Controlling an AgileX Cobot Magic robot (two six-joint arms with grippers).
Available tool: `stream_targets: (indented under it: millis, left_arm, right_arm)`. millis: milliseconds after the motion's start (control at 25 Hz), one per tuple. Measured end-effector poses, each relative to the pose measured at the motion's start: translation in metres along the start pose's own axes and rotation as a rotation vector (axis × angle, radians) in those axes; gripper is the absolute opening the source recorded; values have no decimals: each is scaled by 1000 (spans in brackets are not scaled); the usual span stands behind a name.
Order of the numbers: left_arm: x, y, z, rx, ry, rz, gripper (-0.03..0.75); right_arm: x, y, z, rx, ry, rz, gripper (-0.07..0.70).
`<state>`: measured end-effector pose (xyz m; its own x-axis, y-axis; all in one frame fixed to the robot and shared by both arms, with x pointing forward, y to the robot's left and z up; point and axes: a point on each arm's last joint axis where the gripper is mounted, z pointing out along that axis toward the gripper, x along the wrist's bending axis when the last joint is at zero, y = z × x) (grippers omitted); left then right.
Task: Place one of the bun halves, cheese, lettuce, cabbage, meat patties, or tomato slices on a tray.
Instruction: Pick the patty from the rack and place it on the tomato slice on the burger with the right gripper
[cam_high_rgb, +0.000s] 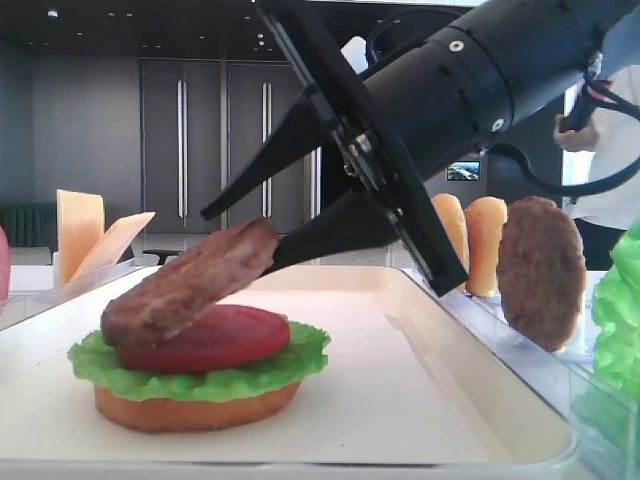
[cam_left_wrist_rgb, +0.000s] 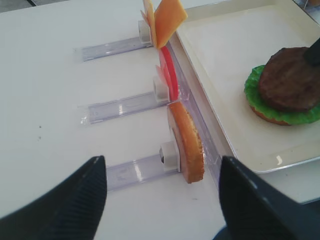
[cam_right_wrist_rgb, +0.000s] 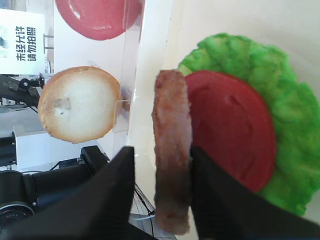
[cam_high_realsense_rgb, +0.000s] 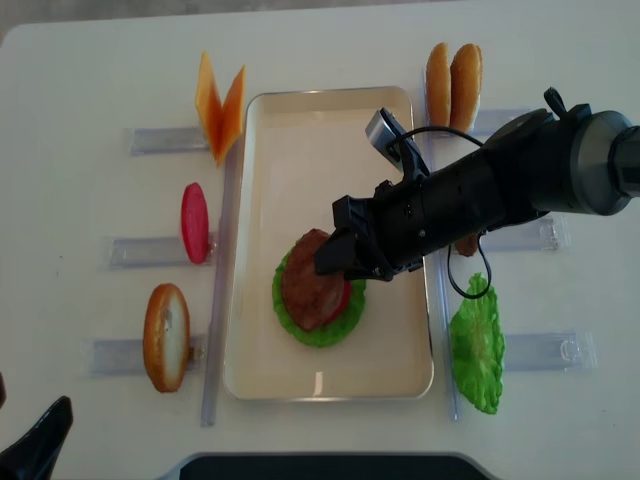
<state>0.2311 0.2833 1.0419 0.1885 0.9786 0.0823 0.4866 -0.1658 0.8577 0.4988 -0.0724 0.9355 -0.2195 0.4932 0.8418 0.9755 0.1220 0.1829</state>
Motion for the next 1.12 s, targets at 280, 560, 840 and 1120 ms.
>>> stream_targets:
  millis: [280,560,840,1120]
  left_arm:
    - [0,0,0,0,0,0,535]
    - [0,0,0,0,0,0,535]
    - [0,0,0,0,0,0,535]
    - [0,0,0,0,0,0,535]
  right_arm:
    - [-1,-1,0,12,-9,-13,421]
    - [-2,-3,0,30,-26,-32,521]
    - [-3,-3,-4,34,-86,-52,535]
    - [-3,-3,-4,31,-93,-53,536]
